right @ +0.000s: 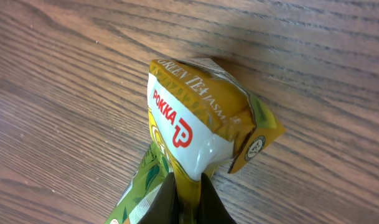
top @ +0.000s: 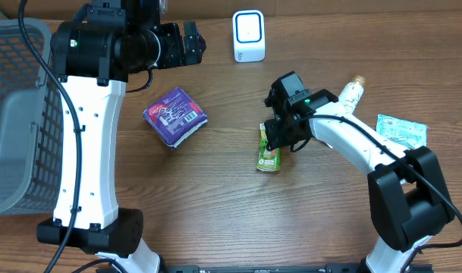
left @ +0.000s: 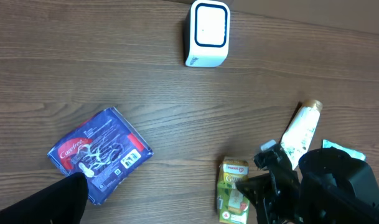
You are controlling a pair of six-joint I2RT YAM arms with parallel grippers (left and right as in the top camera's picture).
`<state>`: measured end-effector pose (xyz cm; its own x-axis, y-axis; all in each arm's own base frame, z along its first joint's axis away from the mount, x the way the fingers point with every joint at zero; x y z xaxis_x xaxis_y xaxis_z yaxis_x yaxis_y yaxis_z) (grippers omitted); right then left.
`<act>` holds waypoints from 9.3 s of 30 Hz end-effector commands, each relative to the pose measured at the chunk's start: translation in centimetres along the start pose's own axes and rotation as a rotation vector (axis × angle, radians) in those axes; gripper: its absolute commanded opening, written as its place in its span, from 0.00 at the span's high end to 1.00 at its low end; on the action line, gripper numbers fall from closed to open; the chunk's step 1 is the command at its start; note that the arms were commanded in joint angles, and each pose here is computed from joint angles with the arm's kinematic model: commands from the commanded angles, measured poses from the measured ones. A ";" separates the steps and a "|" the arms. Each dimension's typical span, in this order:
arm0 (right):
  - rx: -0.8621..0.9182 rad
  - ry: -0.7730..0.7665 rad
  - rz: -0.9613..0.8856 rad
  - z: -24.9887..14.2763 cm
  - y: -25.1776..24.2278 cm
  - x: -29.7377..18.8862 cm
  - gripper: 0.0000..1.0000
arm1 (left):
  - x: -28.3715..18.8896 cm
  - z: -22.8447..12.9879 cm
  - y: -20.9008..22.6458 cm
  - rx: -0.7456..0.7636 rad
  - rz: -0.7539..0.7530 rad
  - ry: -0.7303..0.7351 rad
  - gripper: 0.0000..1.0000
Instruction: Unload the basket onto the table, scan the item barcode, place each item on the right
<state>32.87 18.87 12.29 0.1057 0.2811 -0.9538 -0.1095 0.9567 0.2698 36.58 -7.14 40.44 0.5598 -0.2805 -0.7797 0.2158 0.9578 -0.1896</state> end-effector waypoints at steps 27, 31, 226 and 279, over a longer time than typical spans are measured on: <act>-0.292 -0.064 -0.544 -4.4 4.6 2.6 0.43 | 0.3 0.0 -0.2 0.017 -0.008 0.003 0.00; -0.335 0.014 -0.353 -6.6 8.0 3.6 0.36 | 0.3 0.0 -0.2 0.017 -0.008 0.003 0.00; -0.065 0.124 0.021 -2.0 7.4 -8.6 0.24 | 0.3 0.0 -0.2 0.017 -0.006 0.003 0.00; 0.159 -0.075 0.134 2.6 1.7 -5.2 0.41 | 0.3 0.0 -0.2 0.017 -0.005 0.003 0.00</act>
<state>33.48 19.96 14.02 0.1722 0.2782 -0.9450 -0.1110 0.9586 0.2620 36.58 -7.13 40.44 0.5602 -0.2802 -0.7795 0.2157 0.9579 -0.1893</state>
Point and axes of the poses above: each gripper's point midway between its finger pads, its own x axis out along the fingers, its own y axis along the line the jaws close on, z = x × y, the point moved 8 cm from there along -x, back along the fingers, and after that the axes turned 13 degrees about x, right-handed, at the moved point
